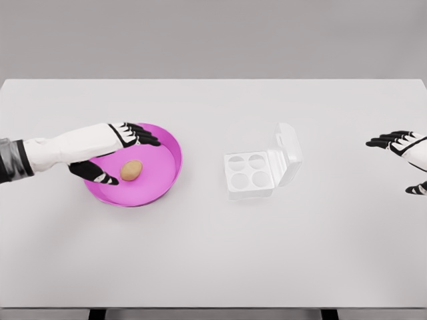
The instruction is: Pack egg into the box and close the box lid
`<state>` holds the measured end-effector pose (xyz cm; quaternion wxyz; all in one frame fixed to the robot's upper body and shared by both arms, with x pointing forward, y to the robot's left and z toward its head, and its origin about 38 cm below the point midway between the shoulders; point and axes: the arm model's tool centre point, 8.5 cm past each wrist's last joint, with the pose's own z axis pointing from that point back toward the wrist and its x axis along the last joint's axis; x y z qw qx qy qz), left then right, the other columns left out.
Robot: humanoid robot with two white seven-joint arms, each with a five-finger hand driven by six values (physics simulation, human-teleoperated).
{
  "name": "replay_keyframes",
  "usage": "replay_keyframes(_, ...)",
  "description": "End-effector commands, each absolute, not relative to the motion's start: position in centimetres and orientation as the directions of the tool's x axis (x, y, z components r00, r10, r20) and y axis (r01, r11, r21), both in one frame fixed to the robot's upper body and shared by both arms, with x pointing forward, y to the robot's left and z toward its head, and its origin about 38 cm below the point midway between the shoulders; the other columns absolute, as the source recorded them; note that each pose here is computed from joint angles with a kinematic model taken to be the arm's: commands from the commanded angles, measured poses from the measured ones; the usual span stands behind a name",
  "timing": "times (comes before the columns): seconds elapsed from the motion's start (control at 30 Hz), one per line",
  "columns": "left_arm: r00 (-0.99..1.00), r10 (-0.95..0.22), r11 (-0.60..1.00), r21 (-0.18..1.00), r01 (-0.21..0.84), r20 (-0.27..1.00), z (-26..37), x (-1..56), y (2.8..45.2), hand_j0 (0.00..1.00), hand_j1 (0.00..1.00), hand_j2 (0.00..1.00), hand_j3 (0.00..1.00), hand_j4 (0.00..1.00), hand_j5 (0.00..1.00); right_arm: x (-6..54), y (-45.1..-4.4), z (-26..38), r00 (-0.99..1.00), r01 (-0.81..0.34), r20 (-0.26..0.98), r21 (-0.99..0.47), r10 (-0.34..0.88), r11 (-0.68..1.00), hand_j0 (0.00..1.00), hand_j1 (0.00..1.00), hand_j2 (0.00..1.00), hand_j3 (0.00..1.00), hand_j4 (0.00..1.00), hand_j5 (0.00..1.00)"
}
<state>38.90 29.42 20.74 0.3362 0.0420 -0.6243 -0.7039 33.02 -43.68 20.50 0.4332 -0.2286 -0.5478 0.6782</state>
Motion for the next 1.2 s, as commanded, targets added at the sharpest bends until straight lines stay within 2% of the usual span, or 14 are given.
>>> replay_keyframes(0.0,-0.709,-0.561,0.052,0.873,0.485,0.427,20.5,39.1,30.1,0.95,0.95,0.95,0.95,0.95,0.95,33.0,-43.8,20.3,-0.515,-0.343,0.174,-0.939,0.839,-0.016,1.00,1.00,1.00,1.00,1.00,1.00)
replay_keyframes(0.23,-0.577,-0.682,0.069,0.825,0.561,0.449,19.5,39.6,31.6,0.95,0.95,0.95,0.95,0.95,0.95,33.2,-42.9,20.0,-0.535,-0.350,0.178,-0.936,0.826,-0.025,1.00,1.00,1.00,1.00,1.00,1.00)
replay_keyframes(0.63,-0.649,-0.712,-0.105,0.873,0.477,0.269,19.4,39.4,30.0,0.94,0.94,0.94,0.94,0.94,0.94,33.5,-43.2,20.8,-0.534,-0.332,0.167,-0.943,0.829,-0.024,1.00,1.00,1.00,1.00,1.00,1.00)
replay_keyframes(1.17,-0.663,-0.715,-0.147,0.879,0.453,0.222,18.2,39.8,28.4,0.90,0.90,0.90,0.90,0.90,0.90,33.8,-43.3,21.2,-0.533,-0.319,0.162,-0.948,0.830,-0.020,1.00,1.00,1.00,1.00,1.00,1.00)
